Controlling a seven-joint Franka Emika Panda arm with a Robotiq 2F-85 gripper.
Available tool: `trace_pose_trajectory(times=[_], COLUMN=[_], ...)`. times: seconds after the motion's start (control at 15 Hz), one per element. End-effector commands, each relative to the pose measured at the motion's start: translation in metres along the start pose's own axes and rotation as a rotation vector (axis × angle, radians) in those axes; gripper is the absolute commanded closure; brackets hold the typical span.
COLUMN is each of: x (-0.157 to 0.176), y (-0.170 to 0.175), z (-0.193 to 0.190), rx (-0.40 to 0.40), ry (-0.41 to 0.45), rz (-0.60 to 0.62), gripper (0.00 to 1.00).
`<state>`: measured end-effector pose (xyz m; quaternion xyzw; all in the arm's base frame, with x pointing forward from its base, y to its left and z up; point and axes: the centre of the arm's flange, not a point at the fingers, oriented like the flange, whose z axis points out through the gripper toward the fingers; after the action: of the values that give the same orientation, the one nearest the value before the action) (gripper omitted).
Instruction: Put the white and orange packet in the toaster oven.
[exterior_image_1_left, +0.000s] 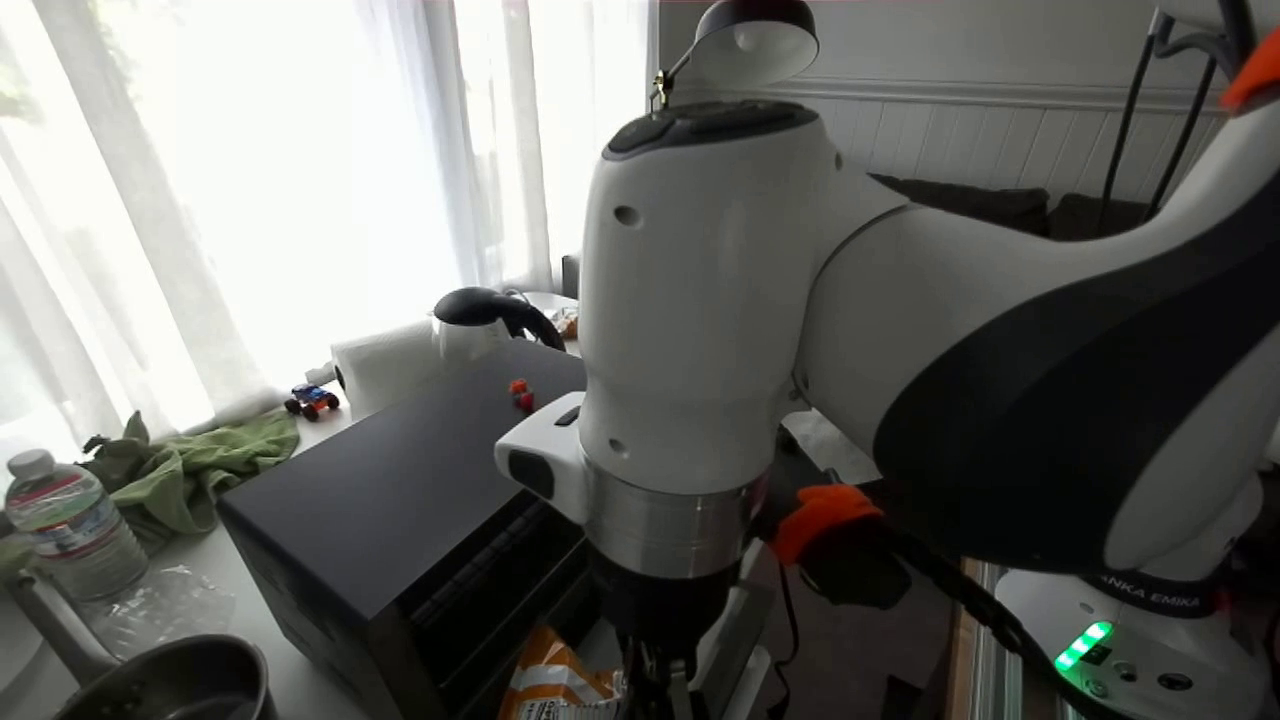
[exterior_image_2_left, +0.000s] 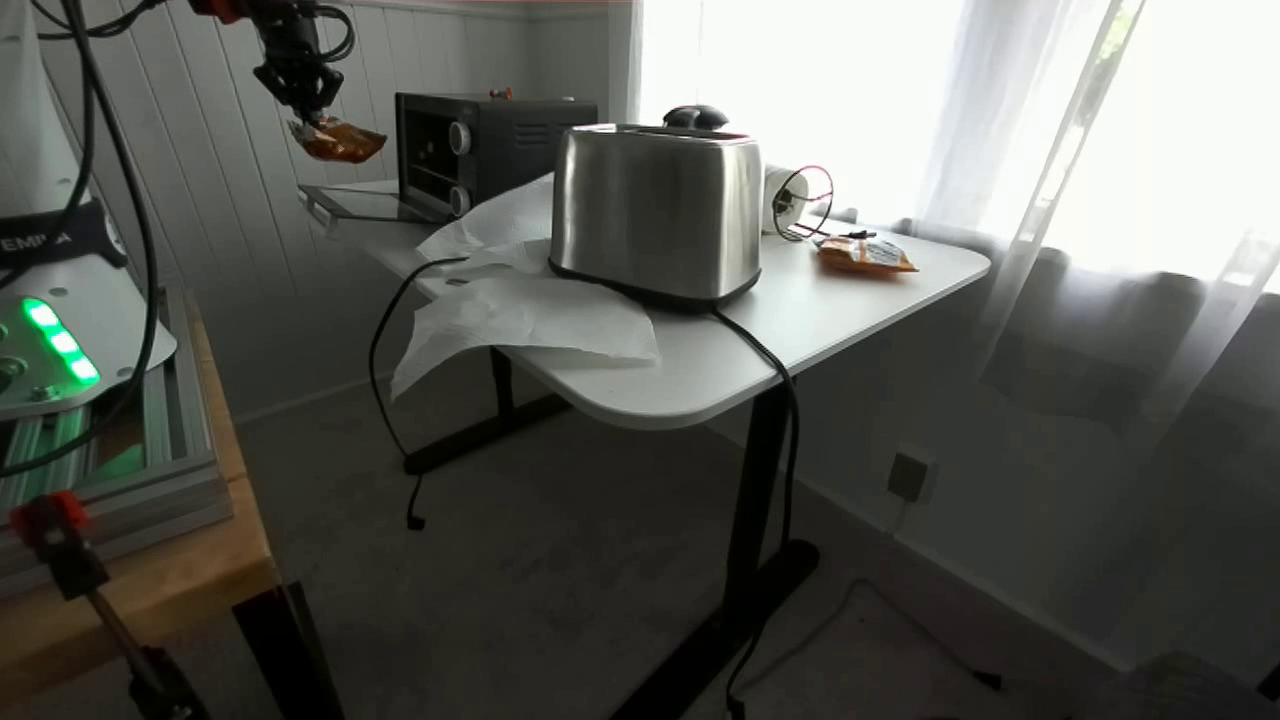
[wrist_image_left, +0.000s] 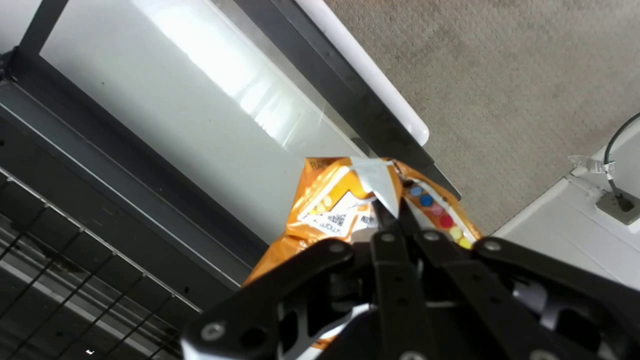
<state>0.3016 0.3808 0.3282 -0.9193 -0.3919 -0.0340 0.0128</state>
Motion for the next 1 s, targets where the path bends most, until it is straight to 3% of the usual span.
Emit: trace_pose_trajectory(times=[0.0, 0.2, 0.93], x=[0.000, 0.001, -0.020], y=[0.000, 0.000, 0.074], z=[0.000, 0.001, 0.013], rx=[0.001, 0.002, -0.032], ry=[0.000, 0.000, 0.067], rz=[0.000, 0.000, 0.367], gripper=[0.98, 0.98, 0.97])
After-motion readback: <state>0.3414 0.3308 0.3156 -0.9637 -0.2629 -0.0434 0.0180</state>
